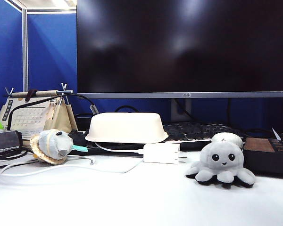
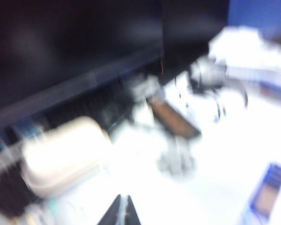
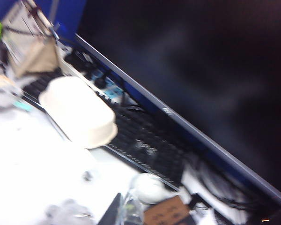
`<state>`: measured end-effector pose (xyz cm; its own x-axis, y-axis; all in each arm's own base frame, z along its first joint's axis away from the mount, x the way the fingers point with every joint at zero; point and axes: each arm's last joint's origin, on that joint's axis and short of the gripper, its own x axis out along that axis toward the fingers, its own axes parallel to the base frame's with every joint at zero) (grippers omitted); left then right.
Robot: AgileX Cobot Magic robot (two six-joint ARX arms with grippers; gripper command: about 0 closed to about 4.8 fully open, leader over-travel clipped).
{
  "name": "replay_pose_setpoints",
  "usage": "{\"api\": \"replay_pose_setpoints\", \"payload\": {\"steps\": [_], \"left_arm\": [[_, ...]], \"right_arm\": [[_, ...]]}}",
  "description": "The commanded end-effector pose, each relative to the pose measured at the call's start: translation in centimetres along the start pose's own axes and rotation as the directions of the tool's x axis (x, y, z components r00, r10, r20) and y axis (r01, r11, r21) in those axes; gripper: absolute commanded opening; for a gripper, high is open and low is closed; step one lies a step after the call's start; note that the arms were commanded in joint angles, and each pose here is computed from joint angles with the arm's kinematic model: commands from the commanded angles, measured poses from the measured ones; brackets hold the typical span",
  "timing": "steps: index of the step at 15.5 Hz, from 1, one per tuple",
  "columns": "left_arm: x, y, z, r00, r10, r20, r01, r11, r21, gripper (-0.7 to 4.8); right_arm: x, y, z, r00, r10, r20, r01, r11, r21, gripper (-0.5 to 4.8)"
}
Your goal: Place the tilting octopus upright.
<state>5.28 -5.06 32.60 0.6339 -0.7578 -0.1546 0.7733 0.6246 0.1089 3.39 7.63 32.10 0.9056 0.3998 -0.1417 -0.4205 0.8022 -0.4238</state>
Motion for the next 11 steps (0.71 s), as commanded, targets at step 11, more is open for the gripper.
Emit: {"api": "replay_pose_setpoints", "payload": {"steps": [11], "left_arm": [[0.0, -0.8, -4.9, 0.913, -0.105, -0.394, -0.061, 0.920, -0.388, 0.21]], "right_arm": [[-0.1, -0.1, 0.2, 1.000, 0.008, 0.011, -0.008, 0.999, 0.043, -0.06]]}}
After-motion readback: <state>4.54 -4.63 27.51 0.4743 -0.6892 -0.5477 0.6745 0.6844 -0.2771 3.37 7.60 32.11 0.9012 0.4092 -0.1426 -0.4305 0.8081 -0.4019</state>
